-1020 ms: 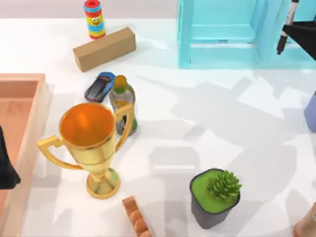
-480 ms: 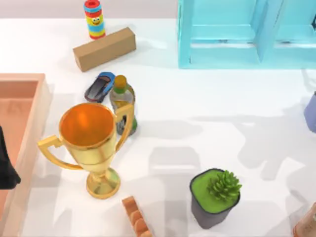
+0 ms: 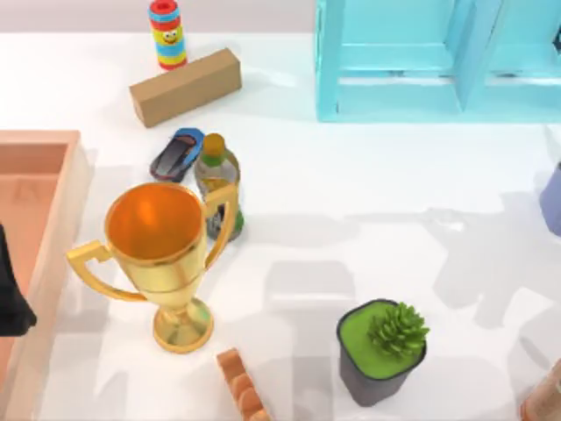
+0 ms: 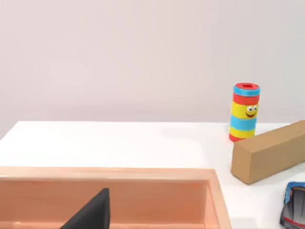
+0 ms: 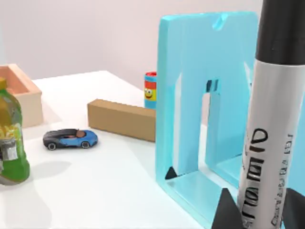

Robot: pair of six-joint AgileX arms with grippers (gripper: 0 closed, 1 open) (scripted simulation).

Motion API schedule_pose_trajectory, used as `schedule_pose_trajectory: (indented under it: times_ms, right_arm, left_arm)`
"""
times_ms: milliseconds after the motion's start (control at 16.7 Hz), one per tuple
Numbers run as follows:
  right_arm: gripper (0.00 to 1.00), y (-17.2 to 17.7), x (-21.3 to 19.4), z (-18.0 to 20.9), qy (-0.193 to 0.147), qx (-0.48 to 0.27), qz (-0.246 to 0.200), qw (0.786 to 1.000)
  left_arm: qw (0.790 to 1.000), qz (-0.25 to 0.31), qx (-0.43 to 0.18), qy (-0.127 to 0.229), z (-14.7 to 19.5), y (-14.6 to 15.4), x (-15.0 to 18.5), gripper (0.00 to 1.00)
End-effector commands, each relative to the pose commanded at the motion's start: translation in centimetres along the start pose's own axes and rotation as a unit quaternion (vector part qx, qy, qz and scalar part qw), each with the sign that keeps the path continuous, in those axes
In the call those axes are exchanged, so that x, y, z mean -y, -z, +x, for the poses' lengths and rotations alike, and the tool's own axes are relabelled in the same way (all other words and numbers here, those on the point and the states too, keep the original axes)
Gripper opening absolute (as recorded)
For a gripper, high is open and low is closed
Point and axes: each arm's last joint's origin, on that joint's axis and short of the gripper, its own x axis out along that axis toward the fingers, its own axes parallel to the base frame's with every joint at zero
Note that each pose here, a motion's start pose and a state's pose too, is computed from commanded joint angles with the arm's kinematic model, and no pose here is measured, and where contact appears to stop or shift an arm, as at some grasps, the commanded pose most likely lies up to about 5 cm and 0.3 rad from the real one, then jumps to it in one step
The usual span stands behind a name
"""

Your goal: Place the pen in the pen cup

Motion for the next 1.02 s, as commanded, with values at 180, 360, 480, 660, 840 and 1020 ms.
schedule_pose_trajectory:
  times_ms: [180, 360, 480, 660, 840, 1020]
  right_arm:
    - [0.00, -0.01, -0.02, 0.07, 0.001, 0.000, -0.001, 1.000]
    - [0.00, 0.02, -0.03, 0.15, 0.002, 0.000, -0.001, 1.000]
    - [0.00, 0.09, -0.05, 0.24, 0.002, 0.000, 0.000, 1.000]
    - [0.00, 0.17, -0.05, 0.30, 0.002, 0.000, -0.001, 1.000]
    - [0.00, 0.17, -0.05, 0.30, 0.002, 0.000, -0.001, 1.000]
    - [0.23, 0.17, -0.05, 0.30, 0.002, 0.000, -0.001, 1.000]
  left_arm:
    - [1.000, 0.000, 0.000, 0.000, 0.00, 0.00, 0.00, 1.00]
    - [1.000, 0.000, 0.000, 0.000, 0.00, 0.00, 0.00, 1.00]
    - [1.000, 0.000, 0.000, 0.000, 0.00, 0.00, 0.00, 1.00]
    - [1.000, 0.000, 0.000, 0.000, 0.00, 0.00, 0.00, 1.00]
    - [1.000, 0.000, 0.000, 0.000, 0.00, 0.00, 0.00, 1.00]
    - [1.000, 0.000, 0.000, 0.000, 0.00, 0.00, 0.00, 1.00]
